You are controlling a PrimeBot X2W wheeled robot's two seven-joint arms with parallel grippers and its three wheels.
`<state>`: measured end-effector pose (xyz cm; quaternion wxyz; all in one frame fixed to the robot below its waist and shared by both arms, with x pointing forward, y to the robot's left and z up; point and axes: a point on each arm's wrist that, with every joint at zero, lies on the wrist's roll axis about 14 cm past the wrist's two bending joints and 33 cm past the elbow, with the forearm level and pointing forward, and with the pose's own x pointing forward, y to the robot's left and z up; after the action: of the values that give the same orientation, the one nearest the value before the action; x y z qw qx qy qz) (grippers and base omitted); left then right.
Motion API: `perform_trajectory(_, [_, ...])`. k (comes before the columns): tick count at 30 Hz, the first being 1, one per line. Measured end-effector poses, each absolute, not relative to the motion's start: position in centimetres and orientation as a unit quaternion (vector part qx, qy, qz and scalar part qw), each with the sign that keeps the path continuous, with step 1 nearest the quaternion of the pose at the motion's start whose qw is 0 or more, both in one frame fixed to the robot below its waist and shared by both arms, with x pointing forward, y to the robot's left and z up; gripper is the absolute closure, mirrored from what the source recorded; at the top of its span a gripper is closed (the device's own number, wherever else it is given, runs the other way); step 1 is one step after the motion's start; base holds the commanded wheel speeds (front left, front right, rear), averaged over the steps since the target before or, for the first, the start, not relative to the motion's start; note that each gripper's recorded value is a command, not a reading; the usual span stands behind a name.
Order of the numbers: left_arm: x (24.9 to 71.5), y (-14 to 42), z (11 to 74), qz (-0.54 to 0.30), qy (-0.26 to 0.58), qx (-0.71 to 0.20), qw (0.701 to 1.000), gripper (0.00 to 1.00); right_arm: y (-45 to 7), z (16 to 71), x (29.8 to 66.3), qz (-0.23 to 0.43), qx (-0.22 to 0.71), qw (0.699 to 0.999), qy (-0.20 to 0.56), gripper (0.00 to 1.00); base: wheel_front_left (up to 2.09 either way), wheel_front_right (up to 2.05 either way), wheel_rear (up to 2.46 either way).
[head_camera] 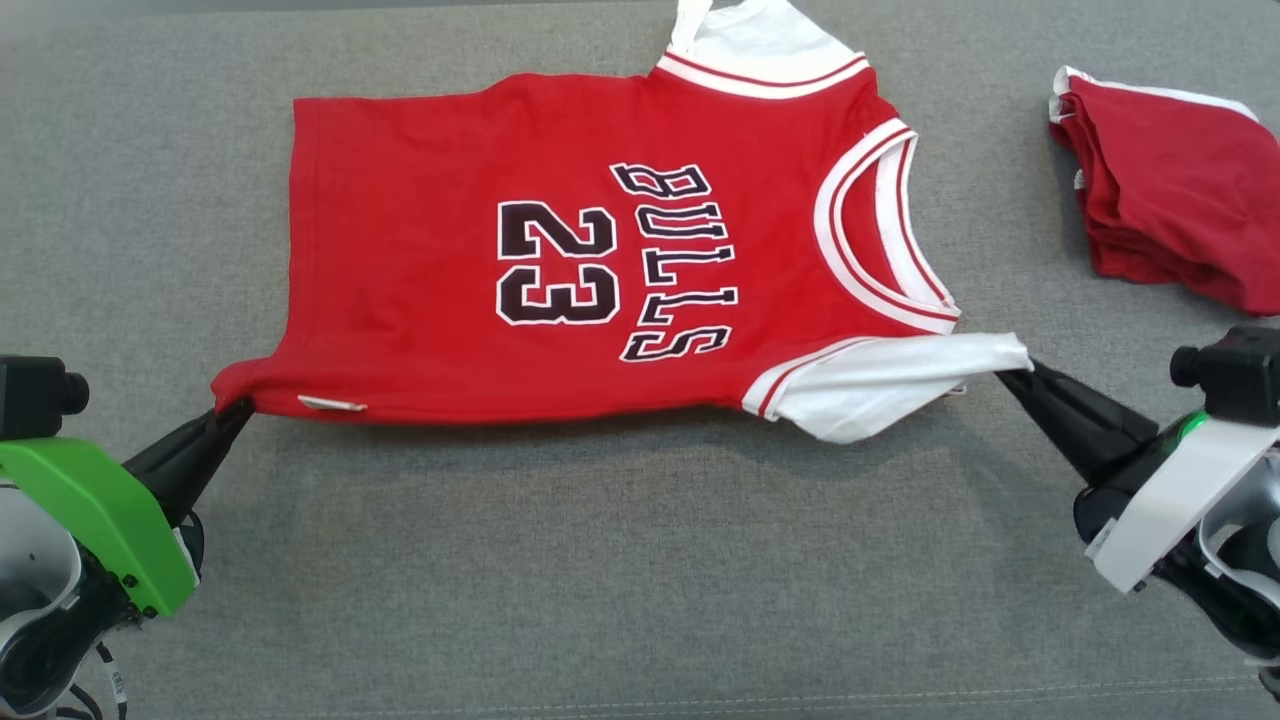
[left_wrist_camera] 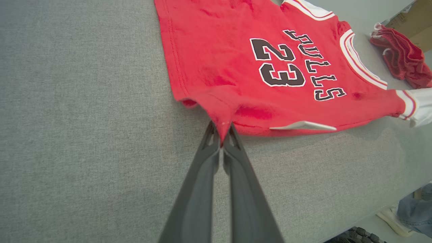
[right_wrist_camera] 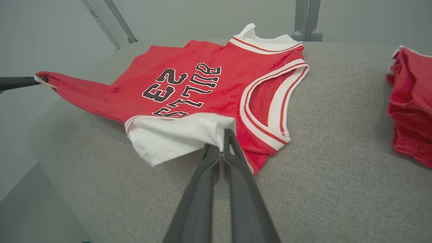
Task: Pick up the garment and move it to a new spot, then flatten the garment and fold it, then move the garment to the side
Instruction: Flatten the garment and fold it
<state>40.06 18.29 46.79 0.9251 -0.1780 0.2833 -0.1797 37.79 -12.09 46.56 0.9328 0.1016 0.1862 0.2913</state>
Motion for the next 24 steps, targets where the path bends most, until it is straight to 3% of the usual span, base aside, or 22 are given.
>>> perform_trajectory(24, [45.7, 18.1, 43.6, -0.177, 0.374, -0.155, 0.897, 1.00, -11.6, 45.1, 46.8, 0.315, 0.058, 0.922, 0.219, 1.00, 0.00, 0.00, 0.00])
